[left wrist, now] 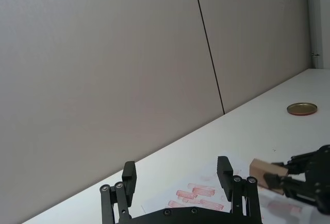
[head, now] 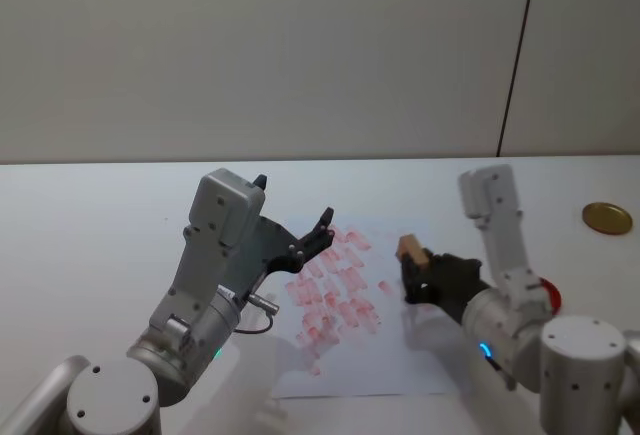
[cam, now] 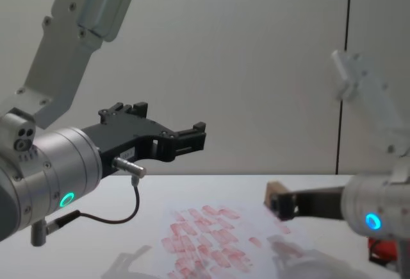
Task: Use the one hand to pick up the stamp and affix it onto the A4 paper.
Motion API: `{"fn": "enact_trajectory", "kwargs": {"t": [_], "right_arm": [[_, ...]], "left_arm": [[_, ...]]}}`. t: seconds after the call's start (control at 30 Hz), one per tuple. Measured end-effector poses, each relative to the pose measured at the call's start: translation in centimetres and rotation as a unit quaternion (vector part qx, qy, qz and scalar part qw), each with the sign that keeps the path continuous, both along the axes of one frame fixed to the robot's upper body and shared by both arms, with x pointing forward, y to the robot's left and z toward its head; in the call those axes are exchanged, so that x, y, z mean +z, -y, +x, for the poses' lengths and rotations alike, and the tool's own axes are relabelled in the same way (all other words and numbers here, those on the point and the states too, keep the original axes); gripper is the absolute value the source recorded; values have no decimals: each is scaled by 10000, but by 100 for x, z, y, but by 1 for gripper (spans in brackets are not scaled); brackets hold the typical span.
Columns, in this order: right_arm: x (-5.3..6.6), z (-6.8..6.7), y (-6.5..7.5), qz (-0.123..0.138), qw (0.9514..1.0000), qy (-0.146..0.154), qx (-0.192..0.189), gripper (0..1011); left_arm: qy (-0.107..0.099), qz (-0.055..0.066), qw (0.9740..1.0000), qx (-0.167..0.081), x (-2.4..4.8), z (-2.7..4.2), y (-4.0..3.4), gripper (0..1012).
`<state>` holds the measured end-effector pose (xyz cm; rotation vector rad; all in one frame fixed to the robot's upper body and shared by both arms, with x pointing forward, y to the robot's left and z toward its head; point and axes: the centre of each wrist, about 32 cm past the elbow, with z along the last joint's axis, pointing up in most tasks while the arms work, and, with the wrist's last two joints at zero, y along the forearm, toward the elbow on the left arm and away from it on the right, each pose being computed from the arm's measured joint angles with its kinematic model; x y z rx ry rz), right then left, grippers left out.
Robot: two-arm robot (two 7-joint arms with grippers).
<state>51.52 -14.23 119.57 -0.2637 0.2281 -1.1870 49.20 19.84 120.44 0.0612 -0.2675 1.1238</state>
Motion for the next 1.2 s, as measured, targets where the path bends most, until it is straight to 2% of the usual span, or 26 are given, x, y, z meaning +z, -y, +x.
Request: {"fn": "enact_trajectory", "kwargs": {"t": [0.27,0.5,1.2], "right_arm": [[-70,114,-137,-99,9990,-377,227,219],[-100,168,-209,-180,9976,-607,276,219],[-117,268,-273,-216,9938,-1073,189,219]], "left_arm": [[0,0,10000,0,0,0,0,993],[0,0,10000,0,0,0,0,993],[0,0,10000,0,0,0,0,993]]}}
